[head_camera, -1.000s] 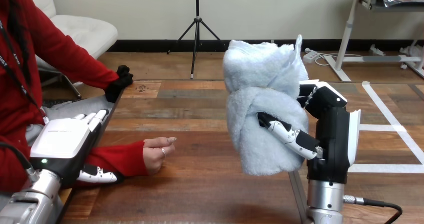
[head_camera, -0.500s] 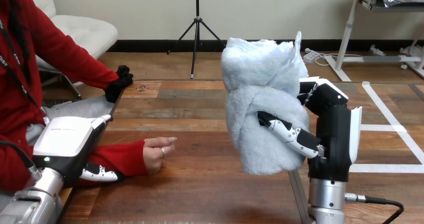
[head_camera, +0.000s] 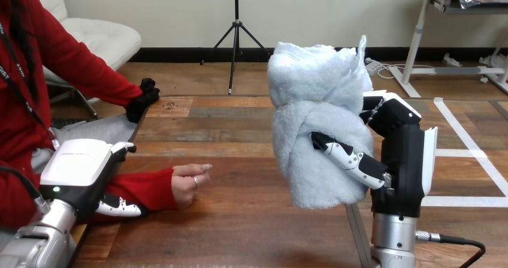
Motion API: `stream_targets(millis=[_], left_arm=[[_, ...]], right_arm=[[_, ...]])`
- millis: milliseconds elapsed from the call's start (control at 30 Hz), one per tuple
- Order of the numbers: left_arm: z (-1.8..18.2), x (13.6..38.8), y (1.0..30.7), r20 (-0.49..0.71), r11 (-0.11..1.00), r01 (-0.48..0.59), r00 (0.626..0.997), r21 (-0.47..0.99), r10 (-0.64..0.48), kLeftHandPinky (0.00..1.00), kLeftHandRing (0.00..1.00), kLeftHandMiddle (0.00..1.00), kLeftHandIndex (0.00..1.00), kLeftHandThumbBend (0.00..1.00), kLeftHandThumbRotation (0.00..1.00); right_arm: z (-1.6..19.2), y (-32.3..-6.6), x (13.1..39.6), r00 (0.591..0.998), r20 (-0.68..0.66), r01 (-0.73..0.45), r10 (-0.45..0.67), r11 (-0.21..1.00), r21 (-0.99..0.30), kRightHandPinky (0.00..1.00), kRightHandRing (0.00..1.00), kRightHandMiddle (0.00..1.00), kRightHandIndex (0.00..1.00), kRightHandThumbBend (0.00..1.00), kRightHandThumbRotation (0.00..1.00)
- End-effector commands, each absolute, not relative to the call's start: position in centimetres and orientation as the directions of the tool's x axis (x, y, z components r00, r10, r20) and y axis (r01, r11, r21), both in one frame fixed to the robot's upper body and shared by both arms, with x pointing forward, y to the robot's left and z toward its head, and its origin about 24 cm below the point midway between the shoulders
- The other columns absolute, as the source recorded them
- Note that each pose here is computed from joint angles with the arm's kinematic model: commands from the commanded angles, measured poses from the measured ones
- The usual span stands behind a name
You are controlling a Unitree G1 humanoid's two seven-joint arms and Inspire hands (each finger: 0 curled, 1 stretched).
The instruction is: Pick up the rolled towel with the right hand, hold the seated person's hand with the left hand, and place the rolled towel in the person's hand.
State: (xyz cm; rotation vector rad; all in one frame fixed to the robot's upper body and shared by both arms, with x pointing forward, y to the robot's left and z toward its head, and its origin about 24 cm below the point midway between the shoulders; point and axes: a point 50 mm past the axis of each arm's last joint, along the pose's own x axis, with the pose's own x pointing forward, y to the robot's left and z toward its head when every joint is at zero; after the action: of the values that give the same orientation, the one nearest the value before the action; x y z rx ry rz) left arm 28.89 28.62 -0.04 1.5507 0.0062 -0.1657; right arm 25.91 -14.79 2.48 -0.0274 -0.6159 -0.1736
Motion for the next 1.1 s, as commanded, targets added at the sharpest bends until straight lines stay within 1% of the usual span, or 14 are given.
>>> stream_targets(millis=[0, 467, 833, 1067], left_arm=[[0.57, 30.05, 27.75, -0.116, 0.026, 0.12, 0.986, 0.992, -0.123, 0.61, 0.66, 0.72, 0.78, 1.0, 0.39], [0.46, 30.05, 27.56, -0.144, 0.069, 0.154, 0.982, 0.986, -0.125, 0.57, 0.61, 0.66, 0.72, 1.0, 0.32], [0.42, 30.15, 27.45, -0.168, 0.068, 0.177, 0.978, 0.982, -0.126, 0.55, 0.57, 0.61, 0.65, 0.95, 0.27], [0.42, 30.1, 27.26, -0.156, 0.073, 0.167, 0.978, 0.983, -0.14, 0.53, 0.54, 0.58, 0.63, 0.93, 0.25]], right_arm=[[4.82, -14.4, 26.67, 0.72, 0.672, 0.159, -0.173, 0.984, 0.082, 0.26, 0.32, 0.43, 0.44, 0.75, 0.0], [5.09, -14.32, 26.53, 0.706, 0.686, 0.158, -0.174, 0.984, 0.086, 0.26, 0.32, 0.43, 0.44, 0.75, 0.0], [5.28, -14.25, 26.46, 0.699, 0.692, 0.154, -0.177, 0.983, 0.095, 0.25, 0.31, 0.42, 0.44, 0.74, 0.0], [5.45, -14.17, 26.41, 0.695, 0.696, 0.151, -0.183, 0.983, 0.108, 0.25, 0.31, 0.42, 0.44, 0.74, 0.0]])
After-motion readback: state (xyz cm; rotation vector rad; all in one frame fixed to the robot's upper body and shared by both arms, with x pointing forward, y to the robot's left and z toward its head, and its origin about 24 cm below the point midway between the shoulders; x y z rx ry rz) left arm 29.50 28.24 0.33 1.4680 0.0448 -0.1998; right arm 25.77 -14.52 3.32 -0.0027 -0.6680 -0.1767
